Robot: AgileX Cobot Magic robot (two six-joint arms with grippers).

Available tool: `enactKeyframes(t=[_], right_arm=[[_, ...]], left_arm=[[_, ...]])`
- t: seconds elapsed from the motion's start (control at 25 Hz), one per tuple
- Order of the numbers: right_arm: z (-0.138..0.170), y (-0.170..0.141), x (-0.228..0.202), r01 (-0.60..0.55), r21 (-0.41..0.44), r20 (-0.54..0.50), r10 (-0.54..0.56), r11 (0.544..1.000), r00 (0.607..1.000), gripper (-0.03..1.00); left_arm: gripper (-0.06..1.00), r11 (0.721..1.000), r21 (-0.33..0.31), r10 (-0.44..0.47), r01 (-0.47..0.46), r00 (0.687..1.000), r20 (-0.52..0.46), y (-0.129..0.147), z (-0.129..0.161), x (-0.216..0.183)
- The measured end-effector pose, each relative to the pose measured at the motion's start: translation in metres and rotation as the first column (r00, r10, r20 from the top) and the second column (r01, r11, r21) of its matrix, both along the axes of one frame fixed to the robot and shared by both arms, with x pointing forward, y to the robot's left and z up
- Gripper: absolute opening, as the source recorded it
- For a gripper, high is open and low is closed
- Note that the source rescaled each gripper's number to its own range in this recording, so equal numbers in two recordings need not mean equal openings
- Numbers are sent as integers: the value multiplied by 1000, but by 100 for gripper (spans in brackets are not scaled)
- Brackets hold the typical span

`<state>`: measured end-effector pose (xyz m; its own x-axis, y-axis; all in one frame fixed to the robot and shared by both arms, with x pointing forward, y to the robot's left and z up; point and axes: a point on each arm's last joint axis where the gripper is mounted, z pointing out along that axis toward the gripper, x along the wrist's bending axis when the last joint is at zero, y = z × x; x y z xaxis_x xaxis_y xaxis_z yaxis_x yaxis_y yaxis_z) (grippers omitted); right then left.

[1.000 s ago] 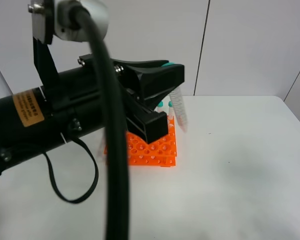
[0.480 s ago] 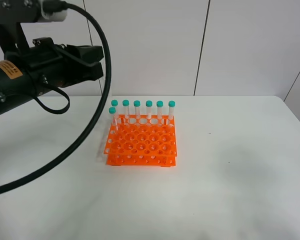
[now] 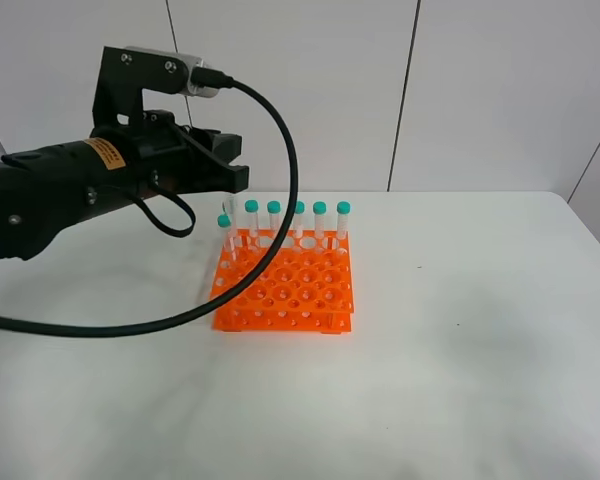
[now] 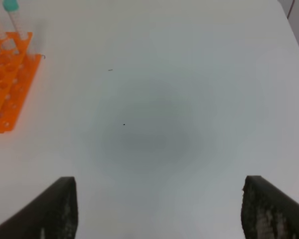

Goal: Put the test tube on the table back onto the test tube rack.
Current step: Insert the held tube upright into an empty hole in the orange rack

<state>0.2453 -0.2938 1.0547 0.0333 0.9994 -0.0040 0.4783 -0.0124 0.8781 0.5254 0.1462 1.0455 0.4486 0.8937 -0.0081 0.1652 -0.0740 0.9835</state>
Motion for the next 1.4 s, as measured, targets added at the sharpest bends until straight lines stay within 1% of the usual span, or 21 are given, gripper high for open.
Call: enactKeyframes(t=[0.12,0.24,0.44,0.56,0.68,0.84,0.96,1.08,1.24,1.4], right_arm=[[0,0,0,0,0,0,0,1000,1000,87],[0,0,0,0,0,0,0,1000,1000,87],[0,0,0,0,0,0,0,1000,1000,87],[0,0,0,0,0,0,0,1000,1000,87],[0,0,0,0,0,0,0,1000,1000,87],[0,0,0,0,0,0,0,1000,1000,87],[0,0,0,0,0,0,0,1000,1000,87],[0,0,0,0,0,0,0,1000,1000,87],[0,0,0,0,0,0,0,1000,1000,87],[0,0,0,0,0,0,0,1000,1000,87]], left_arm=[[0,1000,-21,20,-19,999,36,-1,-11,11],[0,1000,-13,22,-22,999,29,-5,-25,17],[0,999,-17,30,-29,998,50,-9,-44,27],[0,999,-18,32,-31,998,58,-11,-51,30],[0,998,-38,45,-42,996,80,-10,-57,35],[0,995,-66,84,-78,992,90,-6,-62,40],[0,993,-71,99,-93,991,90,-4,-66,43],[0,994,-58,99,-95,993,70,-5,-75,45],[0,995,-27,96,-96,995,17,-6,-92,47],[0,995,-7,95,-95,995,5,-7,-100,49]])
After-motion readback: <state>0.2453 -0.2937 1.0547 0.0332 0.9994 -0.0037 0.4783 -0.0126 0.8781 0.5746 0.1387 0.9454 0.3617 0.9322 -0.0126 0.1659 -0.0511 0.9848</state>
